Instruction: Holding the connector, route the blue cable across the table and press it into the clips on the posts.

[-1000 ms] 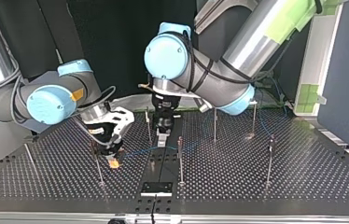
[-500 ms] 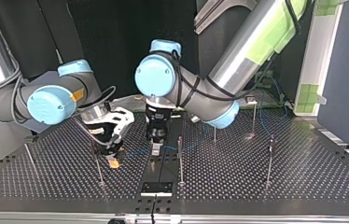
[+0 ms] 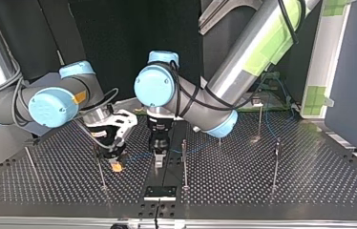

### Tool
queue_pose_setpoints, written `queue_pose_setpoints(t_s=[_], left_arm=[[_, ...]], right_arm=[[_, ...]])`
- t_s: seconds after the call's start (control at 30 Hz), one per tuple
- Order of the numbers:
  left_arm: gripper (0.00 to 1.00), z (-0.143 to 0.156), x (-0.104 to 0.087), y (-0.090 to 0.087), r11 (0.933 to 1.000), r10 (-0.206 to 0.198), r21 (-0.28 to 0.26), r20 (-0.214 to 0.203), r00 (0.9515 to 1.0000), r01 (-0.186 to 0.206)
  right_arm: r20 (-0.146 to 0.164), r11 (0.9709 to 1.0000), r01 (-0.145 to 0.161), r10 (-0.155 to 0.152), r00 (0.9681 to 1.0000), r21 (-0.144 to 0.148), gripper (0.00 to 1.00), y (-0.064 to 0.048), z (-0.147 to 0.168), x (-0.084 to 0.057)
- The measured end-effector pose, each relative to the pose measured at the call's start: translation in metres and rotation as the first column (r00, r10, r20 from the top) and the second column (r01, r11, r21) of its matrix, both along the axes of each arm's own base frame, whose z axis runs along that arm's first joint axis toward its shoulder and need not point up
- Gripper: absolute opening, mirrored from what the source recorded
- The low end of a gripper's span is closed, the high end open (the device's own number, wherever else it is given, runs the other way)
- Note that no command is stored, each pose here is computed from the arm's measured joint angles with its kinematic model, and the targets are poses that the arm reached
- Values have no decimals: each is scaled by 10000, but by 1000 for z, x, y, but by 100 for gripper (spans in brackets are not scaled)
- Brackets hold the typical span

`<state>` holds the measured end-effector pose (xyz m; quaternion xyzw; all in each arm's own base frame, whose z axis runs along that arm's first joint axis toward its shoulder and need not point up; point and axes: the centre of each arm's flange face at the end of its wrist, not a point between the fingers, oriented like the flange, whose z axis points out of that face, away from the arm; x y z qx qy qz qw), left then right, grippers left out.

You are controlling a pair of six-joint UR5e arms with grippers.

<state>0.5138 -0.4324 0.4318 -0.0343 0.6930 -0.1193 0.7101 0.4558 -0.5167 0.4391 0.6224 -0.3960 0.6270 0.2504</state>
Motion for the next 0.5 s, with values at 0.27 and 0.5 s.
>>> queue_pose_setpoints(t_s=[0.27, 0.5], left_arm=[[100, -6, 9, -6, 10000, -33, 60, -74, 10000, 34], [100, -19, 17, -18, 9994, 251, 243, -376, 9990, -242]], right_arm=[[-4, 10000, -8, 8, 10000, 8, 0, 0, -1, 0], [-8, 10000, -13, 13, 10000, 17, 0, 0, -1, 0]])
